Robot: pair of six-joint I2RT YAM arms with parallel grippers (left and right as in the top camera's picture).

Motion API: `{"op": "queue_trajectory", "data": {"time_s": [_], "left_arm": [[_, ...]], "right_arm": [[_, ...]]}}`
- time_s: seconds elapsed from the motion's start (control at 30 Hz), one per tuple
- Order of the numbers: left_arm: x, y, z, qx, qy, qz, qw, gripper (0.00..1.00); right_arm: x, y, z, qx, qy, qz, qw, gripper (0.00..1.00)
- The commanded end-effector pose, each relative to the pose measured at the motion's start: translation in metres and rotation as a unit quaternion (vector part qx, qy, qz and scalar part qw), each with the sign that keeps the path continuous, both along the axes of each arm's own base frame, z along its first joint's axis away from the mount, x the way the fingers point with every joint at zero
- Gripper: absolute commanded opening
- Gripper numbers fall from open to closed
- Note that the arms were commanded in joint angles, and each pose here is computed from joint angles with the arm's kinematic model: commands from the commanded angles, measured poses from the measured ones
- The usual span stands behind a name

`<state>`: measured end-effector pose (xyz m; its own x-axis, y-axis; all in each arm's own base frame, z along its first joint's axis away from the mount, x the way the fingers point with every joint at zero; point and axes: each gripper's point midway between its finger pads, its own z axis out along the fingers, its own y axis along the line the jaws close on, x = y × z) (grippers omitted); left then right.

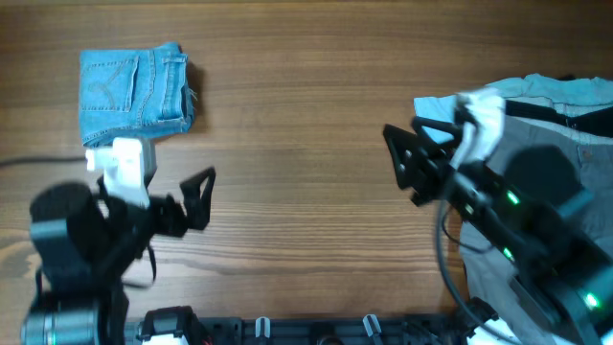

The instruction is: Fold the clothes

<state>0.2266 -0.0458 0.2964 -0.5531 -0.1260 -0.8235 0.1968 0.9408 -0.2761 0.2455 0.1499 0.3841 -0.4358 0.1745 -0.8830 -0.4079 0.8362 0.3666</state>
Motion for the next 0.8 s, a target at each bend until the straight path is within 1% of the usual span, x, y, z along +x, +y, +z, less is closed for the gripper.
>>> {"op": "queue_trajectory", "data": {"time_s": [0.0, 0.07, 0.33, 0.4, 0.47, 0.5, 0.53, 0.57, 0.63, 0.7, 0.77], "left_arm": [[-0.026, 0.016, 0.003, 0.052, -0.014, 0.041, 0.998, 1.0], [-0.035, 0.015, -0.002, 0.052, -0.006, 0.041, 0.998, 1.0], [-0.036, 0.015, -0.004, 0.052, 0.0, 0.041, 0.998, 1.0], [-0.036, 0.015, -0.004, 0.052, 0.0, 0.041, 0.998, 1.0], [-0.036, 0.015, -0.004, 0.052, 0.0, 0.041, 0.998, 1.0], [-0.036, 0.015, -0.004, 0.052, 0.0, 0.041, 0.998, 1.0], [-0.036, 0.015, -0.004, 0.052, 0.0, 0.041, 0.998, 1.0], [-0.036, 0.015, -0.004, 0.052, 0.0, 0.041, 0.998, 1.0], [-0.036, 0.015, -0.004, 0.052, 0.0, 0.041, 0.998, 1.0], [-0.036, 0.015, -0.004, 0.052, 0.0, 0.041, 0.998, 1.0], [-0.036, 0.015, -0.004, 0.052, 0.0, 0.041, 0.998, 1.0]], "right_arm": [[-0.019, -0.016, 0.011, -0.006, -0.027, -0.009, 1.0, 1.0], [-0.023, -0.019, 0.008, -0.009, -0.022, -0.009, 1.0, 1.0], [-0.017, -0.013, -0.017, -0.034, 0.025, -0.004, 0.999, 1.0], [-0.017, -0.006, -0.028, -0.039, 0.048, 0.013, 0.998, 1.0], [-0.018, -0.007, -0.043, -0.054, 0.076, 0.014, 0.995, 1.0], [-0.021, -0.01, -0.057, -0.06, 0.111, 0.006, 0.992, 1.0], [-0.021, -0.011, -0.059, -0.066, 0.113, 0.004, 0.991, 1.0], [-0.02, -0.011, -0.058, -0.071, 0.107, 0.004, 0.992, 1.0], [-0.014, -0.016, -0.047, -0.084, 0.071, -0.004, 0.994, 1.0], [-0.01, -0.022, -0.025, -0.102, 0.004, -0.012, 0.995, 1.0], [-0.014, -0.037, -0.003, -0.108, -0.048, -0.04, 0.992, 1.0]]}}
